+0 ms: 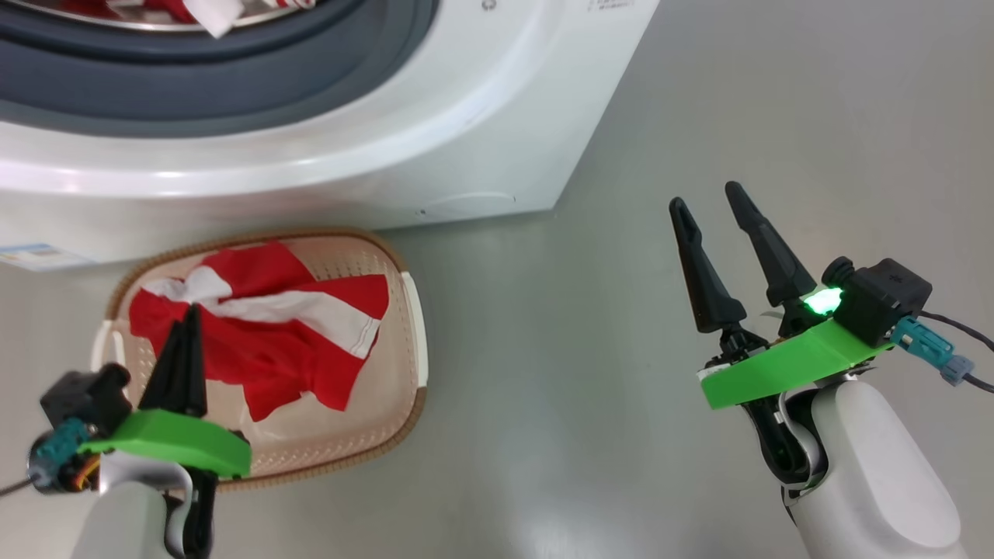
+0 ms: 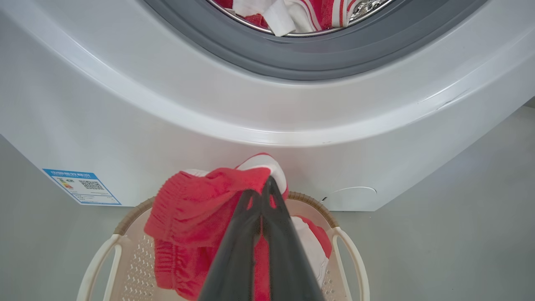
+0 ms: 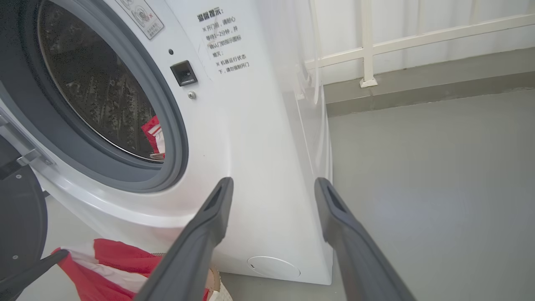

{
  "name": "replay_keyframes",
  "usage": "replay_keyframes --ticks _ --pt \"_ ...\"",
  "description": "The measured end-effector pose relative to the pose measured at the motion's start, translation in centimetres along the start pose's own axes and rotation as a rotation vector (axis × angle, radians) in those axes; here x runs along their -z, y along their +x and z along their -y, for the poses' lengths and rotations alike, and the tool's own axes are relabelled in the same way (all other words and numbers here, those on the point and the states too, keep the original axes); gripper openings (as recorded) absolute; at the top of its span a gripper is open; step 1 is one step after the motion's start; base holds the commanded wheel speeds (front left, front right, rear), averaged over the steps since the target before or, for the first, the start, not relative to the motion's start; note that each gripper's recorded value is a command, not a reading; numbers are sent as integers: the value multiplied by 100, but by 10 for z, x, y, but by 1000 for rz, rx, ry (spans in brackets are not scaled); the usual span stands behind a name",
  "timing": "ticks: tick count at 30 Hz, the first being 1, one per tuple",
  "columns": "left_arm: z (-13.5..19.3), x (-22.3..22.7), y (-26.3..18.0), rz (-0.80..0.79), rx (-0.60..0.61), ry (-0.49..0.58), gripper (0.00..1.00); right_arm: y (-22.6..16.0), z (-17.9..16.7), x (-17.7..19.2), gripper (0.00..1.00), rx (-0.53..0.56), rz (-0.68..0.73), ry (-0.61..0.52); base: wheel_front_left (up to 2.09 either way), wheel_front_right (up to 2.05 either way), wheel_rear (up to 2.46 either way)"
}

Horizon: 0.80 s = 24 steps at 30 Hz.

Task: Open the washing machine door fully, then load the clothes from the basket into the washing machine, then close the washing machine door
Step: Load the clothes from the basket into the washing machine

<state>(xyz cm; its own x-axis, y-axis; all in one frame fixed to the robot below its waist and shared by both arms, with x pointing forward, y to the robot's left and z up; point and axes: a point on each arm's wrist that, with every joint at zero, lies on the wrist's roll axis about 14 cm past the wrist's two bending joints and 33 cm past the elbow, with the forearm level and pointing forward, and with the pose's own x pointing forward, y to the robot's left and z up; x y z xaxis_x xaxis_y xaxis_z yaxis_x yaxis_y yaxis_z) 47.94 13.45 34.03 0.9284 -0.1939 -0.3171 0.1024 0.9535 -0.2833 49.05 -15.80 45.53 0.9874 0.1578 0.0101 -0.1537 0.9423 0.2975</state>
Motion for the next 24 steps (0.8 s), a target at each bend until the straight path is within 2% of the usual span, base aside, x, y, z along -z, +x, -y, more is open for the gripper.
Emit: replay_keyframes --ticks 24 --pt "30 -80 -74 250 35 10 0 -44 -22 -44 100 -31 66 -4 0 0 0"
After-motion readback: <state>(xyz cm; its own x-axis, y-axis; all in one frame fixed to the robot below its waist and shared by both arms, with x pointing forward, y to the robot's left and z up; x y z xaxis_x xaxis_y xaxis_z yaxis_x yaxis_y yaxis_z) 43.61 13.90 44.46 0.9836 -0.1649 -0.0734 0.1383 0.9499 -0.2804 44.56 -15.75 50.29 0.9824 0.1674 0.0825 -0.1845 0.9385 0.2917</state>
